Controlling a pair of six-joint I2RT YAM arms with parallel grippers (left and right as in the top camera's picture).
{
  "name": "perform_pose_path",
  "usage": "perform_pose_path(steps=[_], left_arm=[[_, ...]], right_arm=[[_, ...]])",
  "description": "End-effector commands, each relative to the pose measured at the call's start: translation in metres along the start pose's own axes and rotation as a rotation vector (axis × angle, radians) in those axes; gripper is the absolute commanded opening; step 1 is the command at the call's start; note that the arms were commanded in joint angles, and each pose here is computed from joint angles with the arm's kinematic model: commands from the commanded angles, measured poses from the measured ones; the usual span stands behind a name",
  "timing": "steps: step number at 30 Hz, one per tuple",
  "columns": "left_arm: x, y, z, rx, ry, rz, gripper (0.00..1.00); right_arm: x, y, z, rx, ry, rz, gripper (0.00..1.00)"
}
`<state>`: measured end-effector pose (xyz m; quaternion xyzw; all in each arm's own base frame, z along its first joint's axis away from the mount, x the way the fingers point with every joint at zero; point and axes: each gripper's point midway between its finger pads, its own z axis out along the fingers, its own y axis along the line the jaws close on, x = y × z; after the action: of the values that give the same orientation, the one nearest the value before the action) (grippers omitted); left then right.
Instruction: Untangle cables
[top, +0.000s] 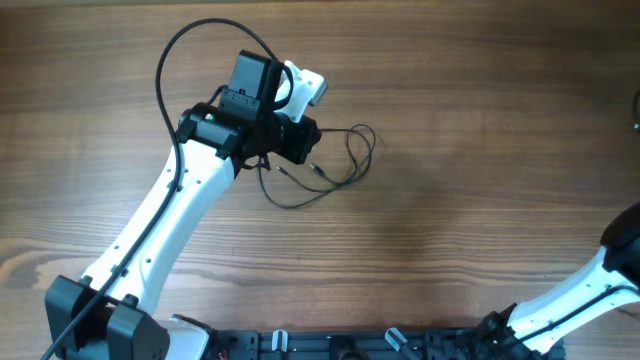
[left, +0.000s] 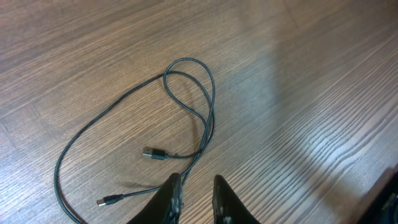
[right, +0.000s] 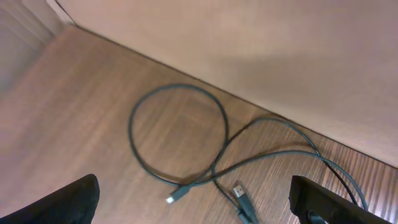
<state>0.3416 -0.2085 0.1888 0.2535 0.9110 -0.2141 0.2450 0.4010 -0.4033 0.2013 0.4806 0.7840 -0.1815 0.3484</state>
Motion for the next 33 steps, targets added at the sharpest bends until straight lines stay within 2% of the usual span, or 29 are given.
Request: perform_pose_path(steps=[1, 6, 9, 11, 15, 17, 19, 24, 25, 27, 31, 33], left_arm=[[0.003, 0.0, 0.004, -0.001, 0.01, -0.01, 0.19], [0.003, 0.003, 0.004, -0.018, 0.01, -0.006, 0.19], [0.0, 0.013, 0.003, -0.075, 0.0, -0.003, 0.19], [-0.007, 0.024, 0.0, -0.131, -0.031, 0.0, 0.2], [-0.024, 0.029, -0.014, -0.146, -0.117, -0.036, 0.21], [-0.035, 0.048, -0.028, -0.23, -0.183, -0.123, 0.21], [-0.039, 0.067, -0.044, -0.307, -0.233, -0.211, 0.21], [-0.03, 0.1, -0.08, -0.375, -0.274, -0.316, 0.25], [-0.028, 0.106, -0.085, -0.387, -0.277, -0.331, 0.27], [-0.02, 0.119, -0.097, -0.415, -0.279, -0.368, 0.41], [-0.005, 0.132, -0.104, -0.422, -0.252, -0.441, 0.49], [-0.003, 0.127, -0.102, -0.386, -0.241, -0.442, 0.57]], right_arm=[[-0.052, 0.022, -0.088, -0.124, -0.154, 0.048, 1.0], [-0.047, 0.048, -0.147, -0.21, -0.157, 0.038, 0.99], [-0.026, 0.064, -0.173, -0.241, -0.108, -0.011, 1.0], [0.006, 0.071, -0.185, -0.239, -0.007, -0.054, 1.0], [0.066, 0.074, -0.198, -0.208, 0.195, -0.159, 1.0], [0.095, 0.087, -0.21, -0.275, 0.289, -0.264, 1.0], [0.113, 0.104, -0.223, -0.357, 0.34, -0.338, 1.0], [0.154, 0.126, -0.251, -0.445, 0.424, -0.518, 1.0], [0.16, 0.131, -0.256, -0.456, 0.432, -0.538, 1.0], [0.175, 0.144, -0.268, -0.489, 0.437, -0.612, 1.0], [0.206, 0.172, -0.298, -0.565, 0.438, -0.736, 1.0], [0.221, 0.183, -0.313, -0.6, 0.44, -0.787, 1.0]])
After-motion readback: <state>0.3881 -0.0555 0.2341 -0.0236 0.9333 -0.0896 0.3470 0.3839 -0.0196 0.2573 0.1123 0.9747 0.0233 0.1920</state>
